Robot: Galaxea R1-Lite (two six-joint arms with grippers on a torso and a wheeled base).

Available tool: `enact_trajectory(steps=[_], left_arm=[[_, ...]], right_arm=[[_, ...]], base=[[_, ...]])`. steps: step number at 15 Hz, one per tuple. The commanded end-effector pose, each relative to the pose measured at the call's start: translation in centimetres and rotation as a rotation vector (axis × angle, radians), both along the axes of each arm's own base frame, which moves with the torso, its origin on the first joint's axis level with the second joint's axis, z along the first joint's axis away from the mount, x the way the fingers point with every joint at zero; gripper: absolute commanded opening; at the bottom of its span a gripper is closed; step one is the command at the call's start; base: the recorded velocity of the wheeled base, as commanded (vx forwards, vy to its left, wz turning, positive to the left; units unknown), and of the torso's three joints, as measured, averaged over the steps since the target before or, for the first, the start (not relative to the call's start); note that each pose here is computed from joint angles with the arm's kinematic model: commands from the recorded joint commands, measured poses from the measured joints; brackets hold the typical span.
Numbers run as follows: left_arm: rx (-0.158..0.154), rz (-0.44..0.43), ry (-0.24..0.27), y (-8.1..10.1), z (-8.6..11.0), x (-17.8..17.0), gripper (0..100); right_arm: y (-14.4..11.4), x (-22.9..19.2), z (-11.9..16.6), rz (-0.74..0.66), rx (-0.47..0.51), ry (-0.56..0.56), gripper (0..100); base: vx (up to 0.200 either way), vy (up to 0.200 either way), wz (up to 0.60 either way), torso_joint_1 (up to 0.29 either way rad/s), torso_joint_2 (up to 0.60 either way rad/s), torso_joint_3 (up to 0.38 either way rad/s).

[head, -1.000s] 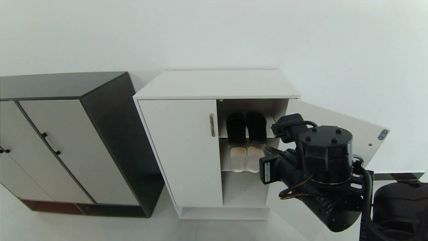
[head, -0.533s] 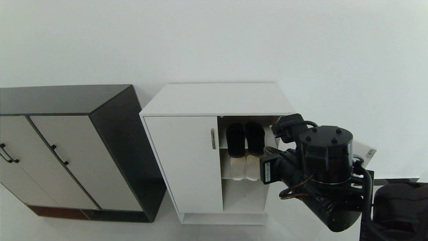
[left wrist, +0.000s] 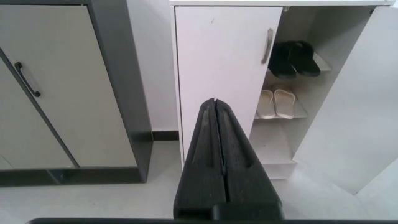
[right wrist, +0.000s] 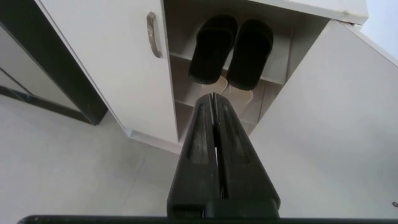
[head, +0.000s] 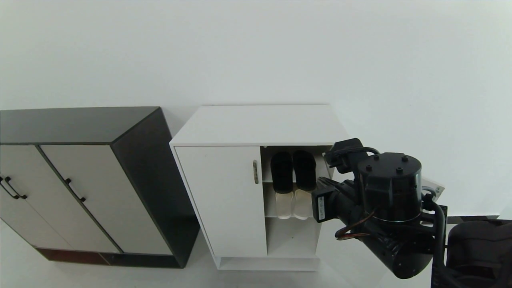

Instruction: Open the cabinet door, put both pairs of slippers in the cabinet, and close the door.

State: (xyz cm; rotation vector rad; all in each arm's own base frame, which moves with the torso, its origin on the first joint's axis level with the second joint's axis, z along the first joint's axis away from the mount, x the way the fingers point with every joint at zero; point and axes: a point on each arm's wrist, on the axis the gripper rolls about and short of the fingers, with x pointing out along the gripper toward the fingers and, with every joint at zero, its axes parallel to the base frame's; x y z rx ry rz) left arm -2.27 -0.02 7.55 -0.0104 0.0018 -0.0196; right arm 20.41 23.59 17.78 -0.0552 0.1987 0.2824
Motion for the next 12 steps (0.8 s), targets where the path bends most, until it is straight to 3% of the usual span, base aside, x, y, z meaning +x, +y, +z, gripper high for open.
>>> enact_trajectory(steps=[1,6,12], left_arm=[[0.0,0.0,0.0,0.0,0.0,0.0,0],[0.0,0.0,0.0,0.0,0.0,0.0,0],[0.0,0.0,0.0,0.0,0.0,0.0,0]], right_arm=[[0.01,-0.01,-0.07,0.001,-0.002,0.001,0],[-0.01,0.03,-0.15,0.002,-0.015,0.0,0],[-0.11,0.14,-0.15,-0.003,-0.016,0.0,0]], base=[[0.0,0.0,0.0,0.0,0.0,0.0],[0.0,0.0,0.0,0.0,0.0,0.0],[0.0,0.0,-0.6,0.005,0.0,-0.001]])
